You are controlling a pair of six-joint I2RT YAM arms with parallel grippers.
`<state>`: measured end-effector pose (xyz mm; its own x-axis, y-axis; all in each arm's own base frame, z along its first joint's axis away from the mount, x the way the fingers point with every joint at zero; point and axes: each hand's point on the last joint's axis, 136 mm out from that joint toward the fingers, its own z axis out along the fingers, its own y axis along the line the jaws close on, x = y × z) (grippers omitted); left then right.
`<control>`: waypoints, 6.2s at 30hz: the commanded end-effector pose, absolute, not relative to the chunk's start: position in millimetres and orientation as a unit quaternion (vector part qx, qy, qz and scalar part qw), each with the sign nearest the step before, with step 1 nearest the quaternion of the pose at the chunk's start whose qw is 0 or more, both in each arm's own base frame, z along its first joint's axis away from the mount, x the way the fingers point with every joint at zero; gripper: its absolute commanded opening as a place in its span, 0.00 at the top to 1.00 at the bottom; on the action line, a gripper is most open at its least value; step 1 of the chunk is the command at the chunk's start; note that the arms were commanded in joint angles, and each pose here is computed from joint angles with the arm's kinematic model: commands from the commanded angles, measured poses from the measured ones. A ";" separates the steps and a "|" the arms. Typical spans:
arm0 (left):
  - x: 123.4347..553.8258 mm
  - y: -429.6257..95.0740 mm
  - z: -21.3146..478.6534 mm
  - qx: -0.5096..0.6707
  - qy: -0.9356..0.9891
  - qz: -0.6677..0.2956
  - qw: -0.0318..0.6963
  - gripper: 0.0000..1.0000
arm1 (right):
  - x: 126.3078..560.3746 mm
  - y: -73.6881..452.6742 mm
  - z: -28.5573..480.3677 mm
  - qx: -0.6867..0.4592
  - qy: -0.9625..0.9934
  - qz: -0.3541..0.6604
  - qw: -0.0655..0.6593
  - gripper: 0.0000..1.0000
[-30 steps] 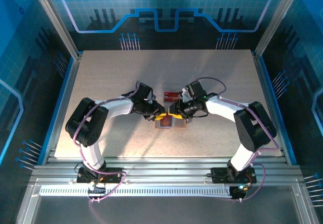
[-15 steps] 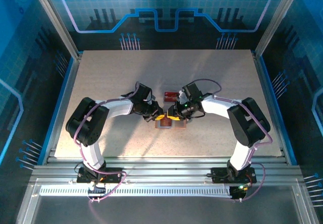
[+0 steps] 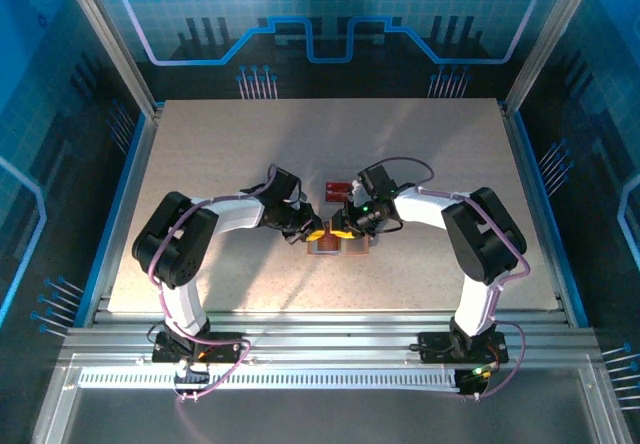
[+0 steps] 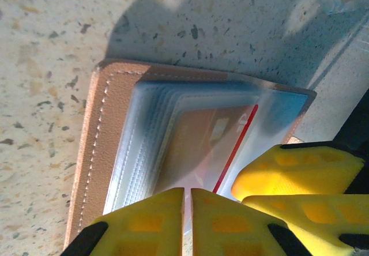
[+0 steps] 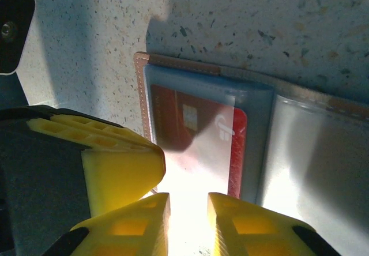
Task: Take the credit cards out of the card holder
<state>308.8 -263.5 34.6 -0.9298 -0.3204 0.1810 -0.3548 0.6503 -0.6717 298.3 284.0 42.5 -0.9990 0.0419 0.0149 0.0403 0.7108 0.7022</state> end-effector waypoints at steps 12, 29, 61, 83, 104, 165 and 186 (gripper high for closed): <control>305.6 -255.9 22.0 0.187 -0.914 0.358 0.032 0.89 | 294.9 284.3 27.7 0.009 0.937 0.349 -0.014 0.75; 304.1 -253.6 14.4 0.188 -0.917 0.351 0.036 0.89 | 292.3 277.8 32.4 0.003 0.945 0.327 -0.010 0.63; 306.0 -252.5 25.0 0.188 -0.916 0.354 0.023 0.88 | 292.5 275.7 38.5 -0.003 0.948 0.319 0.001 0.60; 310.2 -256.4 46.7 0.151 -0.923 0.353 0.010 0.89 | 294.4 276.3 58.3 -0.010 0.942 0.334 0.027 0.61; 301.6 -257.5 32.6 0.143 -0.937 0.318 0.027 0.94 | 287.4 262.3 40.5 0.011 0.945 0.328 0.007 0.63; 290.1 -251.2 13.3 0.129 -0.957 0.255 0.057 0.95 | 289.8 249.9 28.0 0.072 0.902 0.425 0.004 0.90; 291.8 -247.2 12.5 0.130 -0.957 0.251 0.059 0.96 | 285.4 236.6 24.6 0.074 0.911 0.406 0.002 0.92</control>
<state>299.0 -259.8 27.3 -0.9655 -0.2126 0.1504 -0.2603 0.8032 -0.5357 291.3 247.8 27.4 -0.9910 0.1266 0.0428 0.1146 0.6403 0.7595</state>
